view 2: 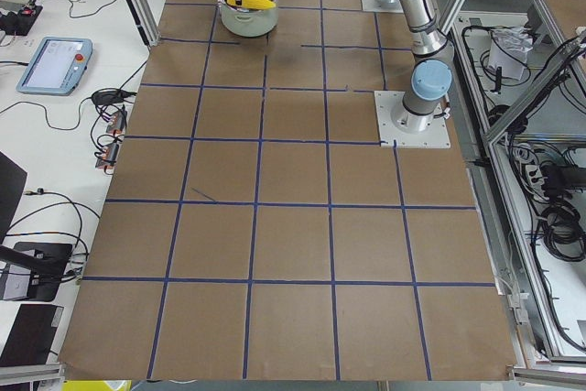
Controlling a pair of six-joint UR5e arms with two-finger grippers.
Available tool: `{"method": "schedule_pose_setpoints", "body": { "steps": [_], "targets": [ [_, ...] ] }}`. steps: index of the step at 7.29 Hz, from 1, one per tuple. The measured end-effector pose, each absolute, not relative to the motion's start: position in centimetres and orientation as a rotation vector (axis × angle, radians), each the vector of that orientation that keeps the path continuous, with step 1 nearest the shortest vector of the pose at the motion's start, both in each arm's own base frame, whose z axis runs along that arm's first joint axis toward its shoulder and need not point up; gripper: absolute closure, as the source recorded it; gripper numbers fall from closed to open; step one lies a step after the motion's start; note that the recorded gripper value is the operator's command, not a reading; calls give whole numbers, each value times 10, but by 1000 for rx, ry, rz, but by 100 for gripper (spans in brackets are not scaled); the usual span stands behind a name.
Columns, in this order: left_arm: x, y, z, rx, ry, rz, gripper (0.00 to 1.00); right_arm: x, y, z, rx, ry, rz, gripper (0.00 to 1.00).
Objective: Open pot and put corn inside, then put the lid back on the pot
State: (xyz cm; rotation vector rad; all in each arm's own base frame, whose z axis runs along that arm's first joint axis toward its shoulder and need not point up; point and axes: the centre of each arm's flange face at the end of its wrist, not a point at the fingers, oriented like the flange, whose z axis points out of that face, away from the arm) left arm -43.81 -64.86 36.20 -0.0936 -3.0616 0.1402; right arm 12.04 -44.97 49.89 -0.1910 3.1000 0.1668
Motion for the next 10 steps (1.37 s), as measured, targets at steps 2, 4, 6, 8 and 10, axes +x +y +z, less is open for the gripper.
{"method": "schedule_pose_setpoints", "body": {
  "steps": [2, 4, 6, 8, 10],
  "targets": [
    [-462, -656, 349, -115, -3063, 136, 75, 120, -450, 499, -192, 3100, 167, 61],
    [-471, -658, 339, -133, -3067, 138, 0, 120, -450, 499, -191, 3101, 167, 61],
    [-471, -659, 338, -133, -3073, 136, 0, 120, -450, 498, -192, 3100, 168, 60],
    [-464, -660, 345, -129, -3072, 140, 0, 120, -449, 494, -192, 3101, 165, 60],
    [-443, -665, 356, -135, -3076, 142, 0, 121, -451, 493, -191, 3106, 154, 60]
  ]
}}
